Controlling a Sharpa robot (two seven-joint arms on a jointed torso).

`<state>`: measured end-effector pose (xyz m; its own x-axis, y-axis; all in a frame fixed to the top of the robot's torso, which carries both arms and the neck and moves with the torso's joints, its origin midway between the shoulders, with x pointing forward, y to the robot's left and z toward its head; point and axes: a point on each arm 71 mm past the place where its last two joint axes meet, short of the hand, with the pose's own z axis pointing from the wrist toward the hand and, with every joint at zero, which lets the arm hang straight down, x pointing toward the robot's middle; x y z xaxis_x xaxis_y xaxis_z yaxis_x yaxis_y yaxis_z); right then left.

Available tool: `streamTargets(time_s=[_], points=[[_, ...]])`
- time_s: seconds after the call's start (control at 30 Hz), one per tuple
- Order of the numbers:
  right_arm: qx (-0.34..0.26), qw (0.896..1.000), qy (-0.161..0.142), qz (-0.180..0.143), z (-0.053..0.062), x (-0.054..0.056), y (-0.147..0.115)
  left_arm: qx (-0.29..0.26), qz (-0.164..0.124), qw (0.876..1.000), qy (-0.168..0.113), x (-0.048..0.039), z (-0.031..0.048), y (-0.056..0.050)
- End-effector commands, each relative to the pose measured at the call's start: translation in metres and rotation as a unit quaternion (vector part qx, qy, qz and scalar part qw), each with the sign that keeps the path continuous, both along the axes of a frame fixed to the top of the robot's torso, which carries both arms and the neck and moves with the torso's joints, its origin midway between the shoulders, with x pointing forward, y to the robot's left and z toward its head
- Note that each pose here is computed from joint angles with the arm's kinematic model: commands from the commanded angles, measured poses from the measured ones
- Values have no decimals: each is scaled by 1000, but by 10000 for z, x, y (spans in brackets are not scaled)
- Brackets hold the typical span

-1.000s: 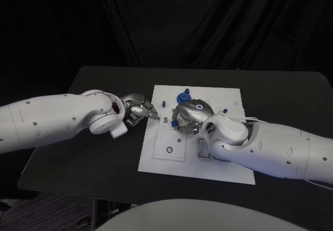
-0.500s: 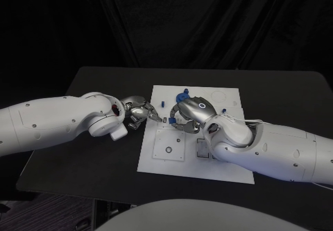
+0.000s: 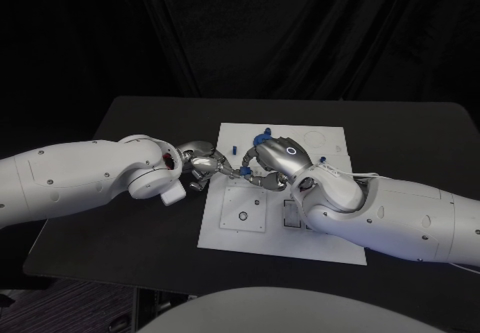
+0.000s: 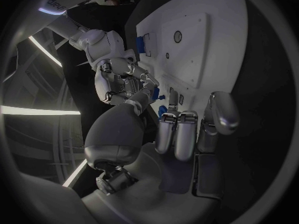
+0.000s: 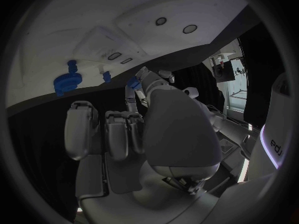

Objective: Assemble the parts on the task board

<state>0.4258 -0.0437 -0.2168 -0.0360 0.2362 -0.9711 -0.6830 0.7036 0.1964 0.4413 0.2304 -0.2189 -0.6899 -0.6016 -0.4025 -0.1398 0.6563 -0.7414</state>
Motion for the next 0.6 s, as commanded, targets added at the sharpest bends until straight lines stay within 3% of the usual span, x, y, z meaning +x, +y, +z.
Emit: streamTargets(time_s=[0.03,0.6], points=[[11,1000,-6,2,12,-12,11,-18,-17,1000,2,-21,3,-50],[10,1000,6,8,6,-43,47,-45,-6,999,-10,7,25,-72]])
